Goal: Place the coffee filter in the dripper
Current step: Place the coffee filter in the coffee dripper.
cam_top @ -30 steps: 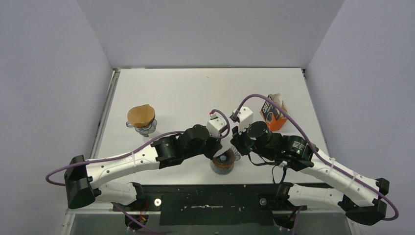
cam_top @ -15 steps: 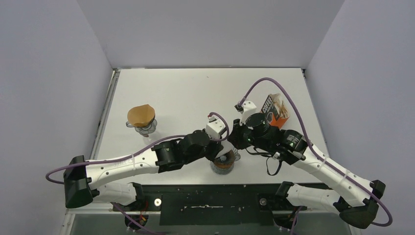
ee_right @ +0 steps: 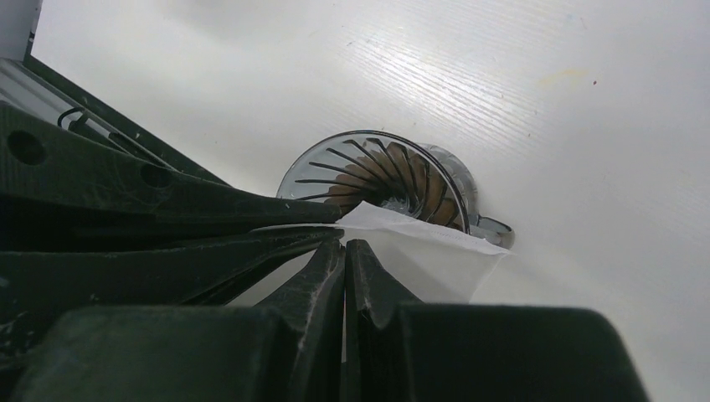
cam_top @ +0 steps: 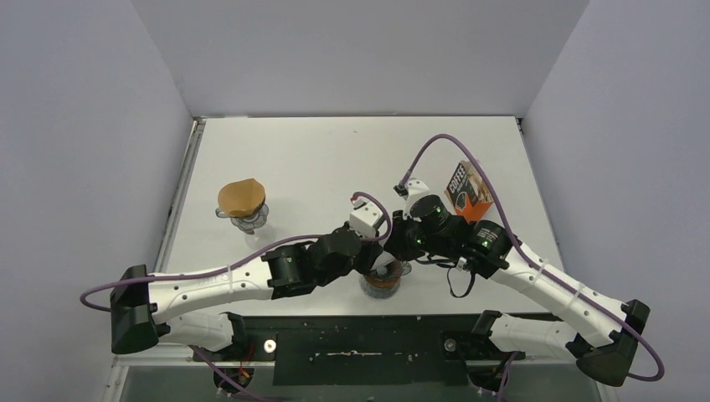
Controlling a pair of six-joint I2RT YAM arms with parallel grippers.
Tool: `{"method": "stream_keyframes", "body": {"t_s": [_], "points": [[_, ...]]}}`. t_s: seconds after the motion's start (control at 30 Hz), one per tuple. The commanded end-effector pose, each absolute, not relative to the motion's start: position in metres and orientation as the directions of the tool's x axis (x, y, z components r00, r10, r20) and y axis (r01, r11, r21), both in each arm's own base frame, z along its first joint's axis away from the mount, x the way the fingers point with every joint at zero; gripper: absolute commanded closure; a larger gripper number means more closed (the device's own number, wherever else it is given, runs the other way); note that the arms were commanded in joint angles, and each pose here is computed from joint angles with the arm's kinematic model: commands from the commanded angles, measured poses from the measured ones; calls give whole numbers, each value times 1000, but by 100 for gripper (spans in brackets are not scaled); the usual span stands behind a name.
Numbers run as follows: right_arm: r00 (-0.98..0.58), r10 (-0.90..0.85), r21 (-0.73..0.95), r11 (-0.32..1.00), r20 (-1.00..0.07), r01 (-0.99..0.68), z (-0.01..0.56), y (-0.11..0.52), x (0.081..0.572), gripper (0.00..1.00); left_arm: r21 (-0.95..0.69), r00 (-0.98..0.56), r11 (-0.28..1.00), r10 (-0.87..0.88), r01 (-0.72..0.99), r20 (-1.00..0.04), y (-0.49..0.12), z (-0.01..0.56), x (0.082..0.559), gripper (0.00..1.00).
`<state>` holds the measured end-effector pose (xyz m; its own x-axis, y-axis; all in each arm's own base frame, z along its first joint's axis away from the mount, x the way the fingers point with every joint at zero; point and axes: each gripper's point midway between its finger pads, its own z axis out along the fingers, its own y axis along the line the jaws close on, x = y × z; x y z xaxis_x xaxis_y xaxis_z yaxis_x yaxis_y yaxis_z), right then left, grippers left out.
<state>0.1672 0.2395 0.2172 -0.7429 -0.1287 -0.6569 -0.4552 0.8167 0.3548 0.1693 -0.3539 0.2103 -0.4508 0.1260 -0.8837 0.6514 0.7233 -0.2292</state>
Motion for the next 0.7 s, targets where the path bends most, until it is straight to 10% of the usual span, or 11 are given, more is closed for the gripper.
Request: {"method": "stream_keyframes", "body": {"t_s": [0.0,0.67], "points": [[-767,-92,369,836,-635,-405,213,239,171,100,-287,-445,744,16,603,-895,-361,222,174,100],[-880,9,437,870,-475,-227,179,249,163,100,-328,-417,853,-146,407,-897,-363,212,173,100]]}}
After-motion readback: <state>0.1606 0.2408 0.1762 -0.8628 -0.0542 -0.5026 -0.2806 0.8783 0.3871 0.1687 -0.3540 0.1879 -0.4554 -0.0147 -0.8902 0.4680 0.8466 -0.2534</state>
